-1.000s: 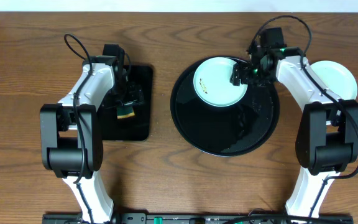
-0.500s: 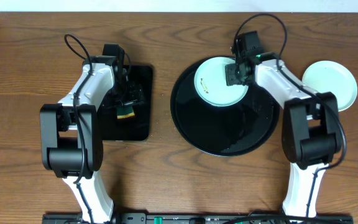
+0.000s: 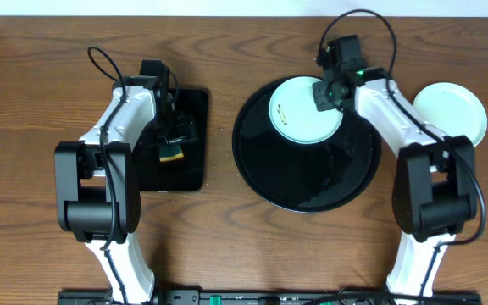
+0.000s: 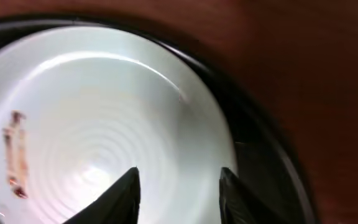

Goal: Clean dirty plates on tray and stack at the side

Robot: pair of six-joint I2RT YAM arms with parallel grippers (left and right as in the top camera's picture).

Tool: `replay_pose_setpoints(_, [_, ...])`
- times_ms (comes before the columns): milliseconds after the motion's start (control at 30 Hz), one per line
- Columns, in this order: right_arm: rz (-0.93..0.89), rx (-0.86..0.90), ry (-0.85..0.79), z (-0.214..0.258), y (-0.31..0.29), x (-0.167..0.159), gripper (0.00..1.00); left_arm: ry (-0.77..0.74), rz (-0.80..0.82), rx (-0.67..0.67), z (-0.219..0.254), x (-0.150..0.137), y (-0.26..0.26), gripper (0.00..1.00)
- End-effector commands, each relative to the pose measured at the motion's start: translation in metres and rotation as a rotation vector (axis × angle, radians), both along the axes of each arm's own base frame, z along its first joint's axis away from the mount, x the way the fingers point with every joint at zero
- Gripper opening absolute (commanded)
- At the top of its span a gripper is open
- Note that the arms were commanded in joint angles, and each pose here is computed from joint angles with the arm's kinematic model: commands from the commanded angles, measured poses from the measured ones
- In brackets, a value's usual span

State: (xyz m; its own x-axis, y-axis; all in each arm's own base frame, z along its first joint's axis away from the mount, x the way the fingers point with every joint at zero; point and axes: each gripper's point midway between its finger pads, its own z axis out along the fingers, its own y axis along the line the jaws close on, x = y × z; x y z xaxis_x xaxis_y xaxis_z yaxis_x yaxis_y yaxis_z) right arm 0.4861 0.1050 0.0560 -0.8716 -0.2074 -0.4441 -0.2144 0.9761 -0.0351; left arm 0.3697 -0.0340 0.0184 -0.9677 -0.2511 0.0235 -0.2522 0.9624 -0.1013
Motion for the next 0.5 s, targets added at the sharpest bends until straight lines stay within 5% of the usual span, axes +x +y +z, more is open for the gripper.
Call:
replay_pose_setpoints(0, [-0.019, -0.057, 0.026, -0.012, -0.027, 0.002, 0.43, 0.013, 0.008, -0.008, -0.003, -0.003, 0.000, 0.89])
replay_pose_setpoints(200, [-0.016, 0.007, 0.105, -0.045, -0.027, -0.003, 0.41, 0.013, 0.008, -0.008, -0.003, -0.003, 0.000, 0.89])
replay_pose_setpoints(467, [-0.047, 0.022, 0.145, -0.061, -0.024, -0.008, 0.01, 0.012, 0.008, -0.005, -0.003, -0.003, 0.001, 0.89])
